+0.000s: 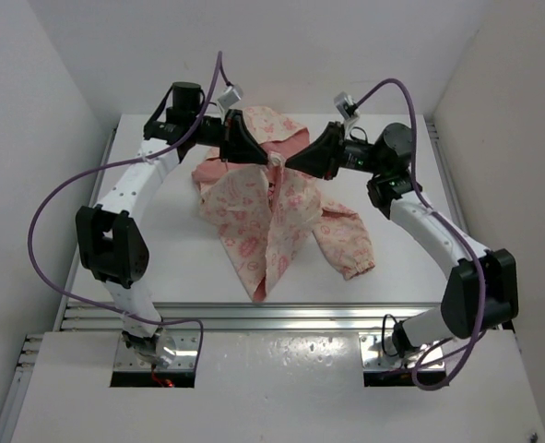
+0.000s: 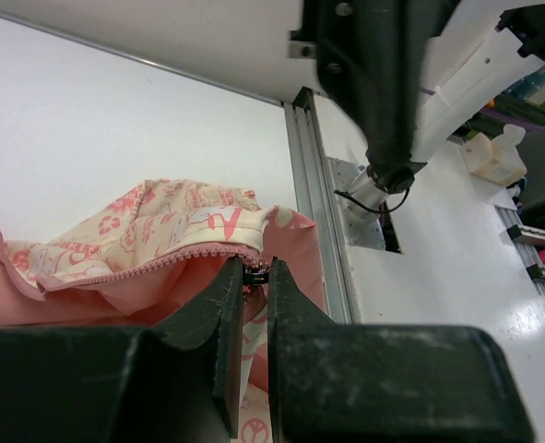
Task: Zip up the jacket
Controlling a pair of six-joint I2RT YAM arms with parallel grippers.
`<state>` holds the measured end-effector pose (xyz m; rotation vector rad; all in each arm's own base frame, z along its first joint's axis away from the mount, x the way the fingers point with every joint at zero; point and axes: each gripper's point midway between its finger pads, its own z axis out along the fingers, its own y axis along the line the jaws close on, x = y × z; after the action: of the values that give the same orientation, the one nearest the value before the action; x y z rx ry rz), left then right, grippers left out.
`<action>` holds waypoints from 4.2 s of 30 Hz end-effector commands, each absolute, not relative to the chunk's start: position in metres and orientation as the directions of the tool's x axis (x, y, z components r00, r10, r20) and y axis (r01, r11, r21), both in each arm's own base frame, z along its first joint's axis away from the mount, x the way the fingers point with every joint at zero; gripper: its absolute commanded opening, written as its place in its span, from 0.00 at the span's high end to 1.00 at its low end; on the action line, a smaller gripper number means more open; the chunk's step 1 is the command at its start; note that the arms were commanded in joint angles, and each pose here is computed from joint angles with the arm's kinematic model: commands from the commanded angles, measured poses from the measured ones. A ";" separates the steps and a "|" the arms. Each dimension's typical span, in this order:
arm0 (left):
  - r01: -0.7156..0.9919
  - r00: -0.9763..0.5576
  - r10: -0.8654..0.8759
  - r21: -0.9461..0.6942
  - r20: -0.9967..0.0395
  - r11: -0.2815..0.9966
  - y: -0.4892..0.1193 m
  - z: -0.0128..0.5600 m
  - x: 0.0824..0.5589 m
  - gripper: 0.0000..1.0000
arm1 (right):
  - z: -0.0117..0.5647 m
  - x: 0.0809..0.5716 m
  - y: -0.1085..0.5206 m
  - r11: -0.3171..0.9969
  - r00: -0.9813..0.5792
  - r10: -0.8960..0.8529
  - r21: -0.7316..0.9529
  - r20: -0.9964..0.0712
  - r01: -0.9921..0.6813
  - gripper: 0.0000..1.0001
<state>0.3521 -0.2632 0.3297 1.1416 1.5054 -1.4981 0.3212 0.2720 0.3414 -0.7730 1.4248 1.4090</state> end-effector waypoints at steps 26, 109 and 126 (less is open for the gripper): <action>0.947 -0.302 0.083 -0.309 -0.950 -0.092 -0.271 0.358 0.331 1.00 | 0.270 0.345 0.305 0.415 -0.302 0.227 0.372 -0.926 -0.830 0.55; 0.858 -0.473 -0.139 -0.491 -0.870 0.151 -0.256 0.340 0.405 1.00 | 0.333 0.388 0.296 0.284 -0.687 0.492 0.844 -0.535 -0.454 0.77; 0.829 -0.530 -0.155 -0.548 -0.834 0.111 -0.254 0.348 0.401 1.00 | 0.286 0.397 0.292 0.350 -0.695 0.451 0.827 -0.560 -0.439 0.52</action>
<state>0.4096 -0.2572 0.3219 0.6288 1.6640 -1.5554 0.3886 0.2949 0.2821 0.0435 1.8819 1.4652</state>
